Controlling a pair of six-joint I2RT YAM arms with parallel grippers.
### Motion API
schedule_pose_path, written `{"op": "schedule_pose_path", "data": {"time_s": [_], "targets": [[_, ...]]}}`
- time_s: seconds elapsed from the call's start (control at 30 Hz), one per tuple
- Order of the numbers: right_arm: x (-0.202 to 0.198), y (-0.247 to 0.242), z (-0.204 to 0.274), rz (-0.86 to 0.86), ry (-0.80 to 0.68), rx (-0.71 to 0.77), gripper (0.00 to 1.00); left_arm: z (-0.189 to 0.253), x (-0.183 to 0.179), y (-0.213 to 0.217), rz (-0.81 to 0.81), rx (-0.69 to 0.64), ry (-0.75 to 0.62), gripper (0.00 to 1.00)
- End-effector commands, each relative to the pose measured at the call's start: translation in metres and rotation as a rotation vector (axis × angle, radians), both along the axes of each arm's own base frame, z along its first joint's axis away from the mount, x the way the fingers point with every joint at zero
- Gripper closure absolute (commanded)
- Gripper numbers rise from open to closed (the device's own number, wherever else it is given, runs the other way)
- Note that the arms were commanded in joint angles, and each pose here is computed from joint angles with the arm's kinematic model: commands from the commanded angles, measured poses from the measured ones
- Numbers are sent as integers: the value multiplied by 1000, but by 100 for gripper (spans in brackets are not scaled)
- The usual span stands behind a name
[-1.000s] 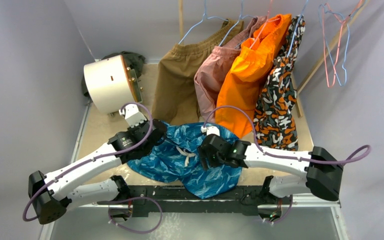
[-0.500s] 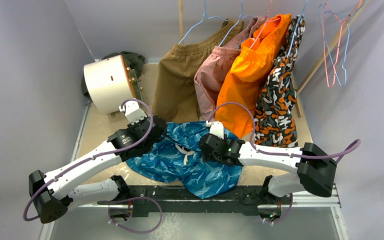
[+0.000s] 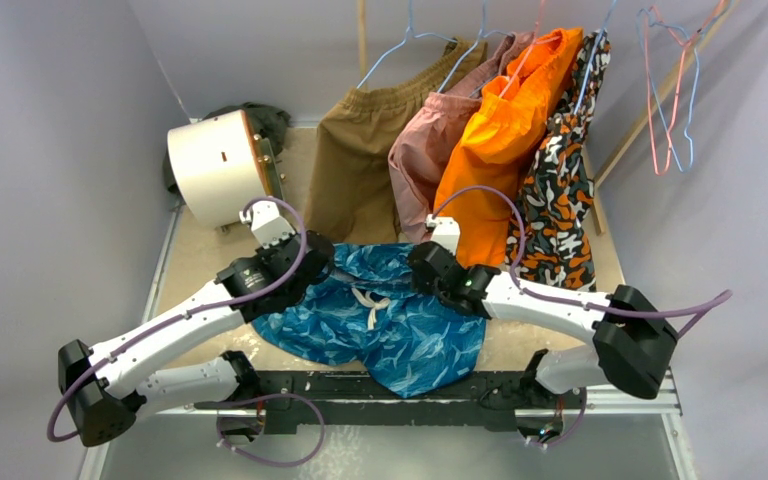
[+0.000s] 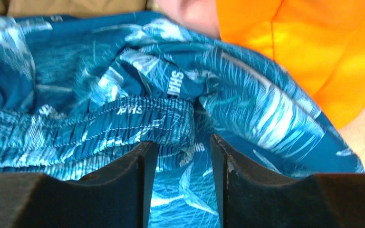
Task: Place the shorts on the hanger
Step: Adjust the shorts at the center of the board.
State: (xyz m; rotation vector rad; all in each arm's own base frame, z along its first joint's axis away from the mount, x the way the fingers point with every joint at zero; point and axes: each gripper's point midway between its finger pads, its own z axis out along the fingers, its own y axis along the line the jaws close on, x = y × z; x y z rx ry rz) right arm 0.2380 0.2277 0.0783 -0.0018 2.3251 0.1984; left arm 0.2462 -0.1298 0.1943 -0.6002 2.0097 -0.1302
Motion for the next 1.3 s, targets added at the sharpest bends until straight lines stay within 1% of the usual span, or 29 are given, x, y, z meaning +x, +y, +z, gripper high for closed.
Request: {"op": "schedule_pose_path", "data": {"time_s": [0.0,0.17,0.27,0.33,0.37,0.43,0.47,0.5,0.53,0.57,0.63,0.7,0.77,0.83,0.87,0.9,0.97,1.03,1.1,1.13,1.2,1.27], "targets": [[27,13,23,18,-81,54,55,7,1,1,0,-17,-26,100],[28,24,11,77,-49,44,58,5,1,2,-1,-12,-23,100],[28,25,3,83,-35,36,60,4,0,3,-1,-9,-21,100],[28,24,0,79,-31,29,64,4,0,3,-1,-9,-19,100],[29,23,0,74,-34,25,66,3,-1,3,-3,-8,-17,100],[33,21,6,63,-57,21,76,5,-2,3,-7,-12,-16,100],[35,20,14,55,-78,20,84,8,-3,4,-9,-16,-19,100],[38,17,26,40,-101,18,94,13,-4,5,-14,-18,-24,100],[41,13,49,23,-139,27,100,25,-4,6,-20,-27,-39,100],[44,7,69,7,-173,16,100,36,-6,9,-33,-25,-53,100],[44,-2,144,17,-296,68,100,76,-9,12,-76,-42,-111,100],[36,-13,232,73,-453,145,100,138,-16,13,-157,-97,-216,100],[18,-30,322,147,-622,212,100,205,-28,17,-256,-150,-352,100],[-2,-53,392,171,-739,262,100,263,-44,26,-320,-207,-477,100],[-13,-64,422,179,-794,299,100,283,-51,31,-341,-228,-521,100],[-18,-70,433,184,-816,311,100,297,-57,33,-366,-246,-557,100],[-22,-74,431,197,-825,297,100,307,-65,34,-409,-251,-600,100],[-21,-71,412,212,-793,272,100,301,-67,33,-424,-249,-607,100],[-21,-67,402,225,-776,271,100,297,-67,32,-434,-248,-609,100],[-21,-68,407,217,-789,283,100,299,-68,31,-442,-248,-616,100],[-27,-70,429,237,-827,314,100,318,-72,31,-468,-248,-652,100],[-39,-73,462,276,-893,360,100,355,-82,38,-490,-267,-723,100]]}}
